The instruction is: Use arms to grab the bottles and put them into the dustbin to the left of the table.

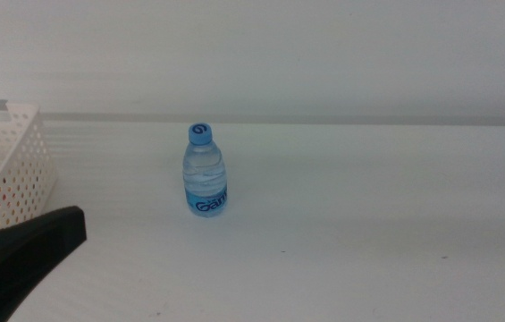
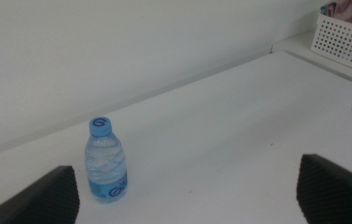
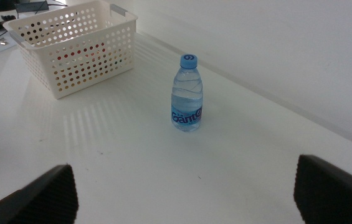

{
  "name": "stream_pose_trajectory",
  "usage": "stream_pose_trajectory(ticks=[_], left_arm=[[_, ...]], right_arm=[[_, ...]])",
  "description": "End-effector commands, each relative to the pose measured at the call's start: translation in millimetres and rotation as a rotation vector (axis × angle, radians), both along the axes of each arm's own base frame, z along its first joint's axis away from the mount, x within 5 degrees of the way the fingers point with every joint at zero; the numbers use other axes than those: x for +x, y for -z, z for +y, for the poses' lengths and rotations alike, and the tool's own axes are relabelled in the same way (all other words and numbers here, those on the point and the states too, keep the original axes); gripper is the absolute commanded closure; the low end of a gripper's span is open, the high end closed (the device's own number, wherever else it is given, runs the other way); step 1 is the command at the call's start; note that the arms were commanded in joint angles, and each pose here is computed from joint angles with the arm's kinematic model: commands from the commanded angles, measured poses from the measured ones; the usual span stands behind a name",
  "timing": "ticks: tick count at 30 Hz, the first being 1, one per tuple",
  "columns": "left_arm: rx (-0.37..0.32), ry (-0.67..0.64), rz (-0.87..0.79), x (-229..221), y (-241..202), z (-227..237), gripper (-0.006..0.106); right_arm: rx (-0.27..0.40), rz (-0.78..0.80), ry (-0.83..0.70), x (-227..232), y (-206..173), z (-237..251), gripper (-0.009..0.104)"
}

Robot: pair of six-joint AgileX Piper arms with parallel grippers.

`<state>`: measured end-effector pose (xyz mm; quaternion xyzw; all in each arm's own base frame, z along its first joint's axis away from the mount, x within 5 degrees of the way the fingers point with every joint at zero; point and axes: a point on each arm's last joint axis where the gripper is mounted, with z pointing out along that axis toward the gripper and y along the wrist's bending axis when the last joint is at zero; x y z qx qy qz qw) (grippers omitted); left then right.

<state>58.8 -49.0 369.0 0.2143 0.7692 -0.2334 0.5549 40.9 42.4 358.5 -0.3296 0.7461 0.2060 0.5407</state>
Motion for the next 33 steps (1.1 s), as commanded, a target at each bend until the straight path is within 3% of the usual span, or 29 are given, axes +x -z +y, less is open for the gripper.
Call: stream_pose_trajectory(ticks=[1, 7, 11, 13, 23, 31, 33], left_arm=[[-0.002, 0.002, -0.028, -0.6, -3.1, 0.6, 0.007], [-0.013, -0.004, -0.047, 0.2, -4.9, 0.8, 0.007], [0.046, -0.041, -0.095, 5.2, -0.5, 3.6, 0.007], [0.041, -0.056, -0.117, 10.5, 8.0, 2.2, 0.007], [-0.071, -0.178, -0.275, 33.6, 115.9, 0.8, 0.007], [-0.038, -0.19, -0.2, 29.6, 151.6, 4.2, 0.007], [0.021, -0.178, -0.241, 29.5, 153.0, 4.4, 0.007]], right_arm=[[0.0, -0.015, -0.001, 0.4, 0.1, 0.0, 0.002], [0.0, -0.015, -0.001, 0.4, 0.1, 0.0, 0.002], [0.0, -0.015, -0.001, 0.4, 0.1, 0.0, 0.002], [0.0, -0.015, -0.001, 0.4, 0.1, 0.0, 0.002], [0.0, -0.015, -0.001, 0.4, 0.1, 0.0, 0.002], [0.002, -0.014, -0.002, 0.3, 0.1, 0.1, 0.002], [0.002, -0.014, -0.002, 0.3, 0.1, 0.1, 0.002]])
